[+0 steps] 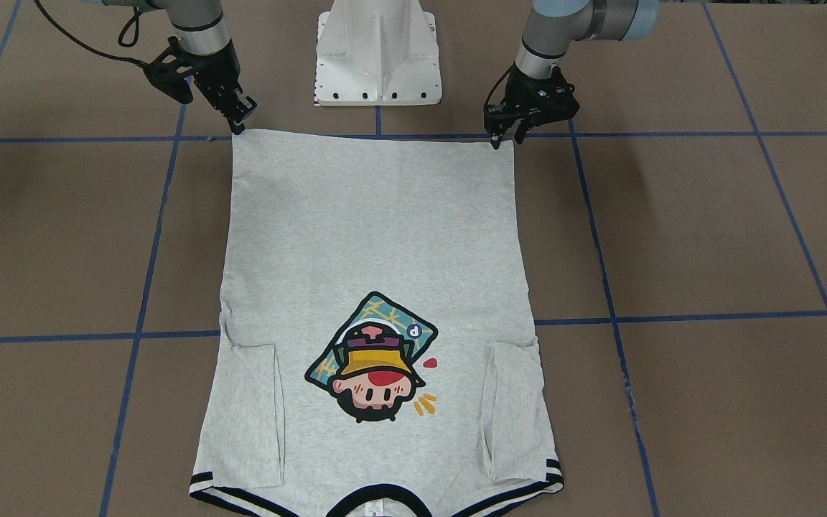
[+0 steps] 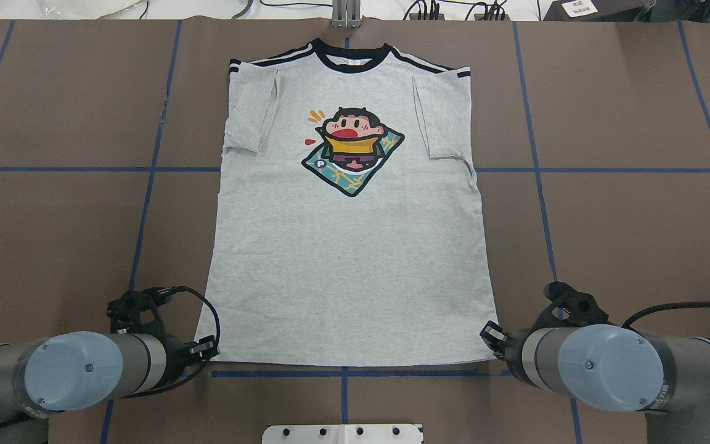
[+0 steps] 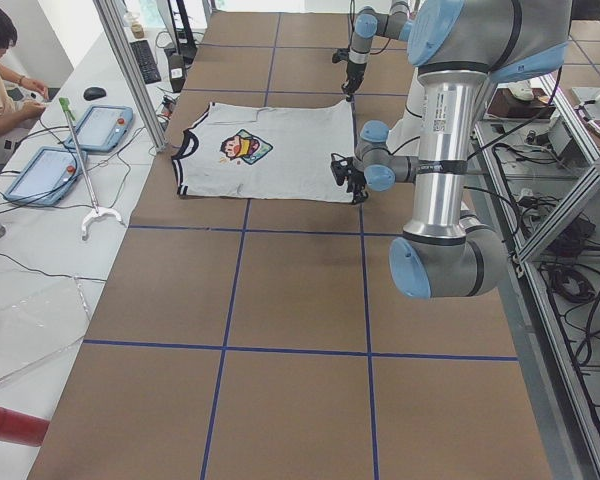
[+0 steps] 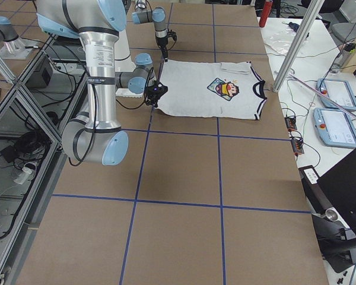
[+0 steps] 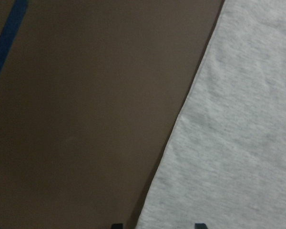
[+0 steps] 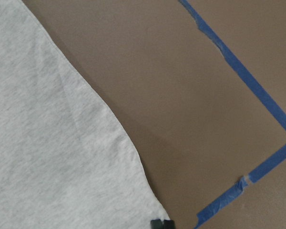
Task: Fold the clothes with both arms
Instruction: 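Grasp both near hem corners with the left and right grippers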
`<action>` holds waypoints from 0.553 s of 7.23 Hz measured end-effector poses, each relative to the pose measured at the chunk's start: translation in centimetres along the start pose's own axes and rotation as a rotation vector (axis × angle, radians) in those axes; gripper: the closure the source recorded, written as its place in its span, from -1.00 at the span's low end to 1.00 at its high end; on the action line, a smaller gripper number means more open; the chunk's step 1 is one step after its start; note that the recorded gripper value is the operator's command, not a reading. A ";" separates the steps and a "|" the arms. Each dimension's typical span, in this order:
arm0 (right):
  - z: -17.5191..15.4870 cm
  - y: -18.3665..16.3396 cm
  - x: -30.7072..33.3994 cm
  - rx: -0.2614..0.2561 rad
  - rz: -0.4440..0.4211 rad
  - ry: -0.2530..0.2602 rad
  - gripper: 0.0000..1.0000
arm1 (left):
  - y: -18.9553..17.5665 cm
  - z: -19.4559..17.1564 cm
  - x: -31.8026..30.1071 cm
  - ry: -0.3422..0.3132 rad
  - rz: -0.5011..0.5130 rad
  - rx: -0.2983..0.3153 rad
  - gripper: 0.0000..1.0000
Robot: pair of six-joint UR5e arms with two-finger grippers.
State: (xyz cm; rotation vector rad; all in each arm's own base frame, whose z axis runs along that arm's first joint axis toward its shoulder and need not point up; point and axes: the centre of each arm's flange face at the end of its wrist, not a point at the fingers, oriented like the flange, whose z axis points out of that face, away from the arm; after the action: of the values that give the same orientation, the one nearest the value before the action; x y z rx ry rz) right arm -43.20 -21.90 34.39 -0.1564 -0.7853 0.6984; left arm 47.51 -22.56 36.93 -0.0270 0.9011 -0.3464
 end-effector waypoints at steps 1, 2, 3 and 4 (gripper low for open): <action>0.0 0.0 0.0 -0.001 0.001 -0.001 1.00 | 0.2 0.2 -0.1 -0.004 0.003 -0.003 0.07; -0.1 0.0 -0.1 0.000 0.002 -0.001 1.00 | 0.5 0.4 -0.2 -0.009 0.006 -0.007 0.78; -0.1 -0.1 -0.1 0.000 0.003 -0.002 1.00 | 0.6 0.6 -0.3 -0.014 0.008 -0.008 1.00; -0.1 -0.2 -0.1 0.000 0.004 -0.003 1.00 | 0.6 0.7 -0.4 -0.020 0.009 -0.008 1.00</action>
State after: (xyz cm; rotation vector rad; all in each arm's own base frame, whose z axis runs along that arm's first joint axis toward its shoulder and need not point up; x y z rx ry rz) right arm -43.08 -22.07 34.29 -0.1567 -0.7877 0.7029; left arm 48.01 -21.92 37.56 -0.0336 0.8823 -0.3339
